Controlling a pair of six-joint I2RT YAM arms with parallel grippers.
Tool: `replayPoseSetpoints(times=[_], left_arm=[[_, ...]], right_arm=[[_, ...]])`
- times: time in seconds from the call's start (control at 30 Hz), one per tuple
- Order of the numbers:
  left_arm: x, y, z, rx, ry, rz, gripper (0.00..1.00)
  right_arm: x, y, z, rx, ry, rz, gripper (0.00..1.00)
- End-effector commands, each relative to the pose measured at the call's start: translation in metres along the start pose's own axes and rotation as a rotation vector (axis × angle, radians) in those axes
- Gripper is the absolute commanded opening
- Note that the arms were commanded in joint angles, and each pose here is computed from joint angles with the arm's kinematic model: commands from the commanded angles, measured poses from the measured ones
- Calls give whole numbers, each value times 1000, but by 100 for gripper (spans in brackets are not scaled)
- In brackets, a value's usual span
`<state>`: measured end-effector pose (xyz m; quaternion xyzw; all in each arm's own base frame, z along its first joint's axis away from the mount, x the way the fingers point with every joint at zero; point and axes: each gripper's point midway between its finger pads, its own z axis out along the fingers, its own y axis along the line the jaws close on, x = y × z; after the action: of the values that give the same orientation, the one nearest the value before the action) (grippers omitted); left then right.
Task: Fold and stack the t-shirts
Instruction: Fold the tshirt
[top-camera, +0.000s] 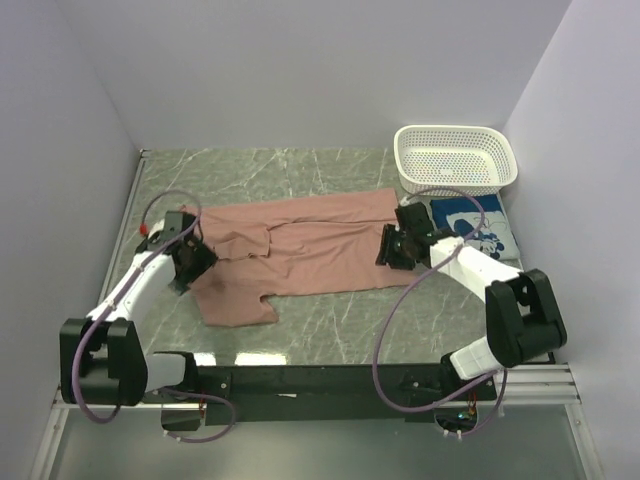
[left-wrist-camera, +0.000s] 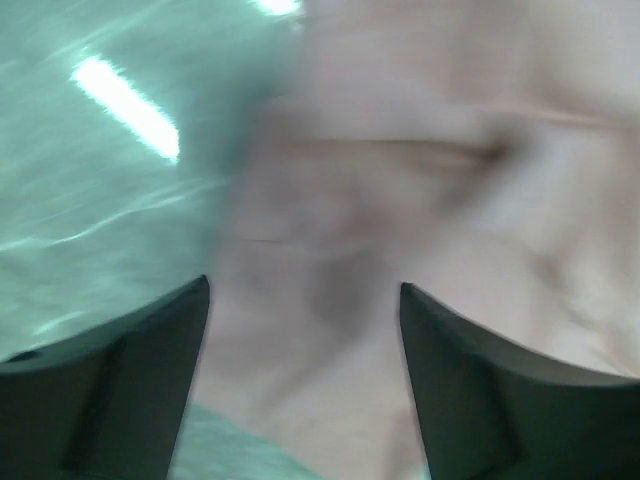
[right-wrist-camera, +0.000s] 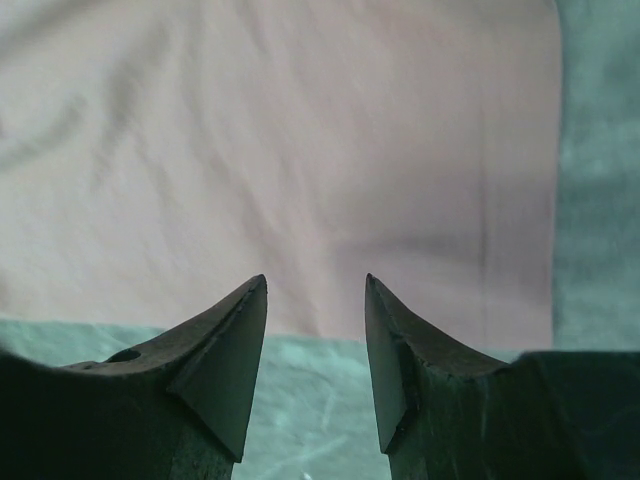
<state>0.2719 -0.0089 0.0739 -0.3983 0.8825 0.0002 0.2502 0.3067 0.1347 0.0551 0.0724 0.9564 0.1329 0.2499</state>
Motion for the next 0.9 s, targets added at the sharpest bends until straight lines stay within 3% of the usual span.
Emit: replayPoseSetpoints(times=[0.0, 0.1, 0.27, 0.47, 0.67, 0.7, 0.8, 0.87], left_arm=[[4, 27, 12, -7, 14, -69, 76], [2, 31, 16, -9, 32, -95, 70], [-7, 29, 24, -48, 32, -74, 68], [6, 34, 43, -110, 114, -52, 63], [15, 41, 48, -146, 147, -42, 32], [18, 44, 46, -157, 160, -39, 20], [25, 46, 37, -158, 196, -41, 1], [29, 46, 29, -143, 207, -54, 1]], right_arm=[[5, -7, -9, -5, -54, 6, 51], [13, -11, -16, -11, -63, 8, 51], [15, -14, -26, -23, -90, 6, 51], [18, -29, -28, -1, -92, 29, 51], [13, -44, -37, 33, -122, 65, 51], [13, -46, -38, 40, -124, 72, 50], [16, -54, -37, 61, -108, 102, 50], [19, -62, -35, 84, -101, 130, 50]])
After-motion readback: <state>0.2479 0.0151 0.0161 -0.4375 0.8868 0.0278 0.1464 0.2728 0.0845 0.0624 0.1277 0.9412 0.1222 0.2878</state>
